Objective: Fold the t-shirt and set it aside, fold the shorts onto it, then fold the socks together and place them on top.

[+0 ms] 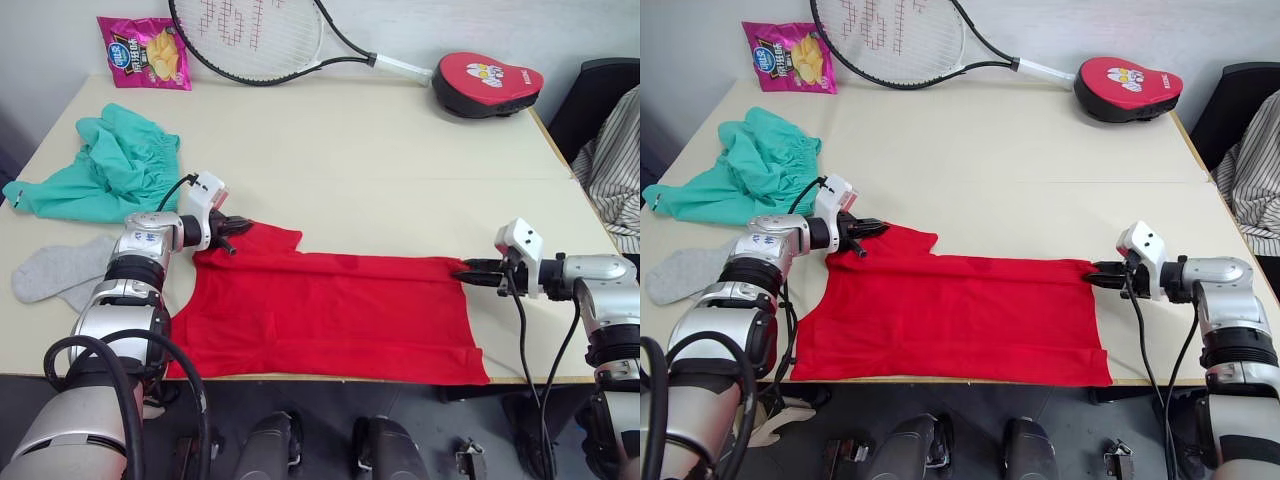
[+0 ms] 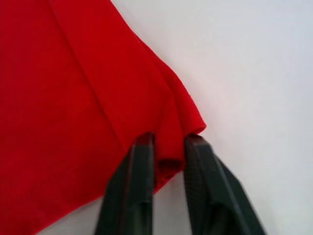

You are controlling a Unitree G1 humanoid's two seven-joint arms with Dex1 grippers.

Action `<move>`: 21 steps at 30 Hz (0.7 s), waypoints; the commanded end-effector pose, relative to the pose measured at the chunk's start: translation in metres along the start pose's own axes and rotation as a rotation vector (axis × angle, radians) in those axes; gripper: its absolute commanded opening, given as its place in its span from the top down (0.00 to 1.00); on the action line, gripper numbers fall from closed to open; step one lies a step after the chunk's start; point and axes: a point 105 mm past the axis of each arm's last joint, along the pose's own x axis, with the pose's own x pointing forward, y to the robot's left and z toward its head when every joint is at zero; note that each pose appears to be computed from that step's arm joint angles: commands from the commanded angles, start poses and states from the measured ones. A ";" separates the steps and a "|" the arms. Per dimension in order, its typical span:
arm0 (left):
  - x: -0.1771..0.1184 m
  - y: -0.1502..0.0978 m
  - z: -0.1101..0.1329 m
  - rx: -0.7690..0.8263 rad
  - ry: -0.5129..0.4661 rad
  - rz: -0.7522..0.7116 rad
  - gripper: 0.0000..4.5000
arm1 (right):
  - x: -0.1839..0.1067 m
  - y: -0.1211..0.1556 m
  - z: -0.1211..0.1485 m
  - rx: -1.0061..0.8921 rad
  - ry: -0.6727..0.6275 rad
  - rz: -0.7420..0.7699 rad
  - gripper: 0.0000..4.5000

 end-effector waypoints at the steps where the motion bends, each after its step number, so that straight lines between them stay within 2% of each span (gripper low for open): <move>1: -0.003 -0.001 -0.006 0.009 0.015 -0.017 1.00 | -0.010 -0.007 0.006 -0.043 0.002 -0.037 0.99; 8: -0.003 -0.002 -0.006 0.018 0.012 -0.029 1.00 | -0.014 -0.009 0.003 -0.016 -0.004 -0.053 0.99; 11: -0.003 -0.003 -0.006 0.019 0.011 -0.034 1.00 | -0.016 -0.013 0.008 0.002 -0.036 -0.083 0.85; 15: -0.004 -0.004 -0.008 0.019 0.013 -0.041 1.00 | -0.021 -0.016 0.008 -0.048 -0.019 -0.114 0.56; 21: -0.005 -0.004 -0.012 0.019 0.021 -0.049 1.00 | -0.031 -0.015 0.008 -0.040 -0.003 -0.104 0.56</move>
